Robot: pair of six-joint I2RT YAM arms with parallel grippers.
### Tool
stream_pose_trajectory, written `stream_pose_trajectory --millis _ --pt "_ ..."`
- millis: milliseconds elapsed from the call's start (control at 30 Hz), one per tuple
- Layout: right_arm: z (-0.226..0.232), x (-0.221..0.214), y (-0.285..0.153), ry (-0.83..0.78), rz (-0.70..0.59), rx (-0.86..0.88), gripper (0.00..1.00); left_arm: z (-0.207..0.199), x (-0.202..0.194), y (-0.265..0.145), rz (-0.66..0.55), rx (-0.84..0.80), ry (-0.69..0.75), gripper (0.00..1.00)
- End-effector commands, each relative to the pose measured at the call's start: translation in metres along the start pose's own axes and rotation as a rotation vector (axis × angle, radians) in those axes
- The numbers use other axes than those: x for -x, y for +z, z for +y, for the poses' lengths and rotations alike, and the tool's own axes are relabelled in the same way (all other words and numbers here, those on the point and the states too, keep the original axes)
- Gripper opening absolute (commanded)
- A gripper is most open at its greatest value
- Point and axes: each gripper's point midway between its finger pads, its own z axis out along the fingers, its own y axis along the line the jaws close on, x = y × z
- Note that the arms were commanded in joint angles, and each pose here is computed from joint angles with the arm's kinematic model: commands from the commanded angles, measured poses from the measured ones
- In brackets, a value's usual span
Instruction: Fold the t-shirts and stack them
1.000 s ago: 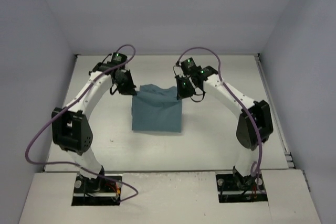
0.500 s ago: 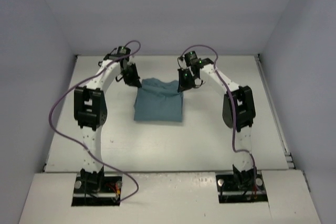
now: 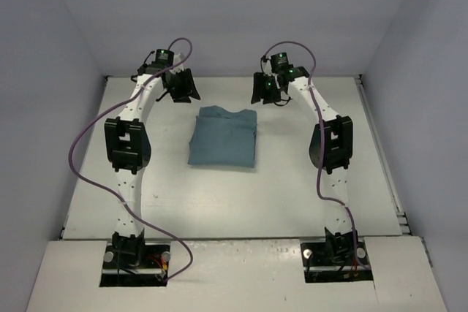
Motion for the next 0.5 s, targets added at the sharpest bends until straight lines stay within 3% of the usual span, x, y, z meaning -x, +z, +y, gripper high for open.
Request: stream_pose_trajectory --millis 0,133,267,467 --pt "0.054 0.037 -0.070 -0.185 -0.134 0.188 0.45 -0.055 0.027 -0.075 -0.189 -0.131 0.154 0.40" --pt "0.079 -0.007 -0.064 -0.223 -0.019 0.415 0.28 -0.054 -0.004 -0.060 -0.142 -0.157 0.171 0.39" --pt "0.085 -0.042 -0.051 -0.232 0.058 0.567 0.12 -0.044 -0.025 -0.035 -0.072 -0.175 0.153 0.27" --pt "0.075 -0.076 -0.022 -0.219 0.141 0.741 0.08 -0.019 -0.037 0.009 0.002 -0.151 0.137 0.18"
